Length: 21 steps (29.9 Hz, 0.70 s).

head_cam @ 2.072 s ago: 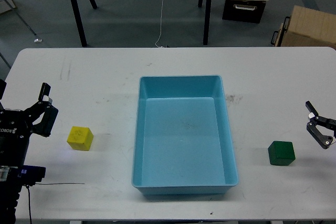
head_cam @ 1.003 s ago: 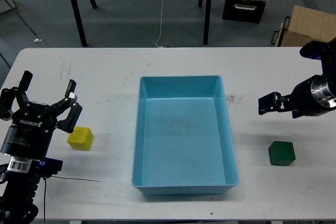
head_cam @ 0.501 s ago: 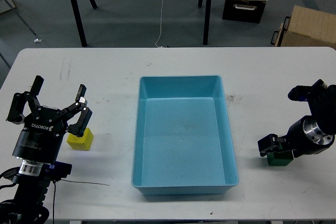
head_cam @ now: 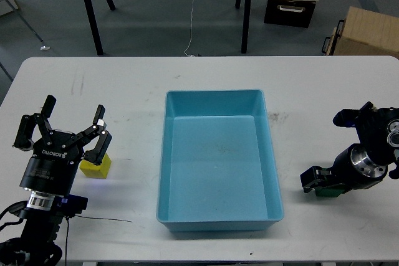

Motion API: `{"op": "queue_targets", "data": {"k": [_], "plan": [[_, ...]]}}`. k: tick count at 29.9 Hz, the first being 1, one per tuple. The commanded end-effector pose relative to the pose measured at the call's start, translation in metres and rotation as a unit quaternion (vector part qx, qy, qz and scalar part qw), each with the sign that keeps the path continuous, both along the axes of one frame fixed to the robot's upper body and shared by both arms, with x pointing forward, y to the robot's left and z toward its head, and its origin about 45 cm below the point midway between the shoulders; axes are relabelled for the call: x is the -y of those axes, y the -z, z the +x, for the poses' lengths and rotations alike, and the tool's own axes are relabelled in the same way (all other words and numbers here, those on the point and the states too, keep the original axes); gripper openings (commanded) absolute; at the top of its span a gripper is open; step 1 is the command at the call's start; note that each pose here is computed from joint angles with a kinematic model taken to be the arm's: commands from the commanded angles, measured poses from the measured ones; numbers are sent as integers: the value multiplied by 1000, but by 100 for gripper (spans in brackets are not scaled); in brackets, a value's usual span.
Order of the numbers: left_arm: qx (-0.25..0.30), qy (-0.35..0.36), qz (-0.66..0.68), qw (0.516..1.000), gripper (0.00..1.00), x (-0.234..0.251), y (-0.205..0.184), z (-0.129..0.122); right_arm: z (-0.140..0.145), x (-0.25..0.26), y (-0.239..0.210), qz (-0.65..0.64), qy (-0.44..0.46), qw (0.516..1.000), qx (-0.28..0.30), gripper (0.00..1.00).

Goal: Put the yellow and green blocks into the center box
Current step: 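Lower the right gripper onto the green cube and close it, then lift the green cube and carry it over the blue bin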

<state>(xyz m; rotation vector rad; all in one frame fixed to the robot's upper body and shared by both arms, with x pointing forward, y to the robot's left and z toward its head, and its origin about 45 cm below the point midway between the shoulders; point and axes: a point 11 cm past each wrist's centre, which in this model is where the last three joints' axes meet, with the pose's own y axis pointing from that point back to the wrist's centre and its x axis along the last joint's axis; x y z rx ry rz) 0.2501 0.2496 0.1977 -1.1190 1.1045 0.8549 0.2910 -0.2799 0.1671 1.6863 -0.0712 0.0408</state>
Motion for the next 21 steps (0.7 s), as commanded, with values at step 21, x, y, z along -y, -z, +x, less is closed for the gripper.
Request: {"op": "queue_targets", "data": {"k": [21], "plan": [[-5, 2, 8, 1000, 100, 2, 5, -1, 49, -200, -96, 49, -174, 980, 88, 0]]}}
